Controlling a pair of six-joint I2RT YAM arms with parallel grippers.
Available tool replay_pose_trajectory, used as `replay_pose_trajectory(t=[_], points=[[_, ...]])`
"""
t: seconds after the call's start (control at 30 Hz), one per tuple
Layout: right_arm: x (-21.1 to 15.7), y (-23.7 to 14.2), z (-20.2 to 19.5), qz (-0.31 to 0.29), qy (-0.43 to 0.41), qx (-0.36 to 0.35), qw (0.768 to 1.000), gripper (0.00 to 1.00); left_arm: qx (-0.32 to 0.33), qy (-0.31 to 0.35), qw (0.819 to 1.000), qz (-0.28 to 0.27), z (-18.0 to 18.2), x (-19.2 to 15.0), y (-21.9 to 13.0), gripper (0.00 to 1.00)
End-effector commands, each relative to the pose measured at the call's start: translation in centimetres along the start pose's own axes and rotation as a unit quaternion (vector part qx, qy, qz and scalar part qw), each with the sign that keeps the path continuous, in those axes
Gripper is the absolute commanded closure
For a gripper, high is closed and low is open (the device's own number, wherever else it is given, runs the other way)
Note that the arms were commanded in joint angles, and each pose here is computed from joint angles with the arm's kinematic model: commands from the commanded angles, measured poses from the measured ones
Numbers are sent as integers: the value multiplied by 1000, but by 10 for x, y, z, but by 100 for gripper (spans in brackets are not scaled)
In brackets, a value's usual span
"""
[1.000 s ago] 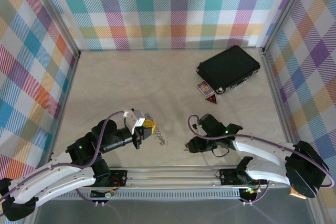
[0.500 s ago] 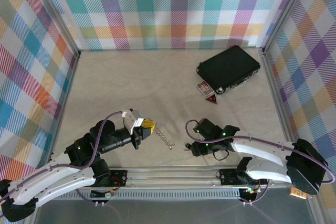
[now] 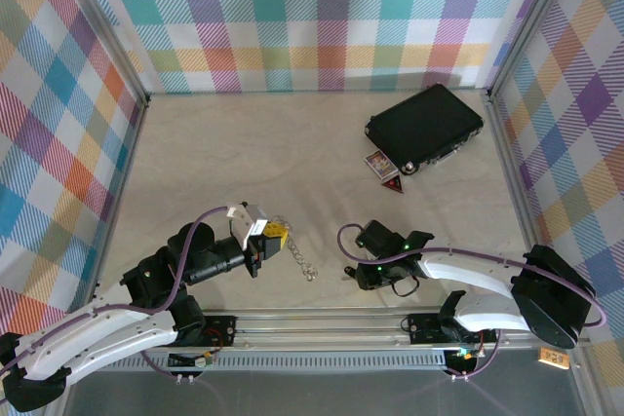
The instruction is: Put the keys on the keyring
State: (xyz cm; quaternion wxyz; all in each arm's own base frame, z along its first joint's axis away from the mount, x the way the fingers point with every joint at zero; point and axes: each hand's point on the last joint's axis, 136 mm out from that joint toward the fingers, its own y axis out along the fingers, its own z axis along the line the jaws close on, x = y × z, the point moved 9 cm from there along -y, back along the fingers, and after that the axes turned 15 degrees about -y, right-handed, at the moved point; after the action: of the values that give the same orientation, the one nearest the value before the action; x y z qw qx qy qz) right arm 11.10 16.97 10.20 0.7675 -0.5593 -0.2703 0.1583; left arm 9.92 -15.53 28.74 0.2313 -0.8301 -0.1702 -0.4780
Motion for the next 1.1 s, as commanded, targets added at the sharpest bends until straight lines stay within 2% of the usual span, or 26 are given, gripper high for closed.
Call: replay_pose_trajectory(t=[0.0, 0.47, 0.8, 0.97, 1.07], points=[[3, 1, 3, -6, -11, 12, 1000, 73, -17, -5, 999, -28, -3, 8, -2, 100], [5, 2, 5, -6, -19, 18, 1000, 85, -17, -8, 999, -28, -2, 7, -2, 100], [12, -13, 8, -15, -25, 6, 1000, 93, -17, -9, 999, -28, -2, 6, -1, 100], [17, -16, 10, 37, -25, -16, 999, 97, -17, -10, 999, -32, -1, 5, -2, 100], [20, -16, 10, 89, -16, -46, 995, 99, -16, -8, 999, -32, -1, 4, -2, 100]])
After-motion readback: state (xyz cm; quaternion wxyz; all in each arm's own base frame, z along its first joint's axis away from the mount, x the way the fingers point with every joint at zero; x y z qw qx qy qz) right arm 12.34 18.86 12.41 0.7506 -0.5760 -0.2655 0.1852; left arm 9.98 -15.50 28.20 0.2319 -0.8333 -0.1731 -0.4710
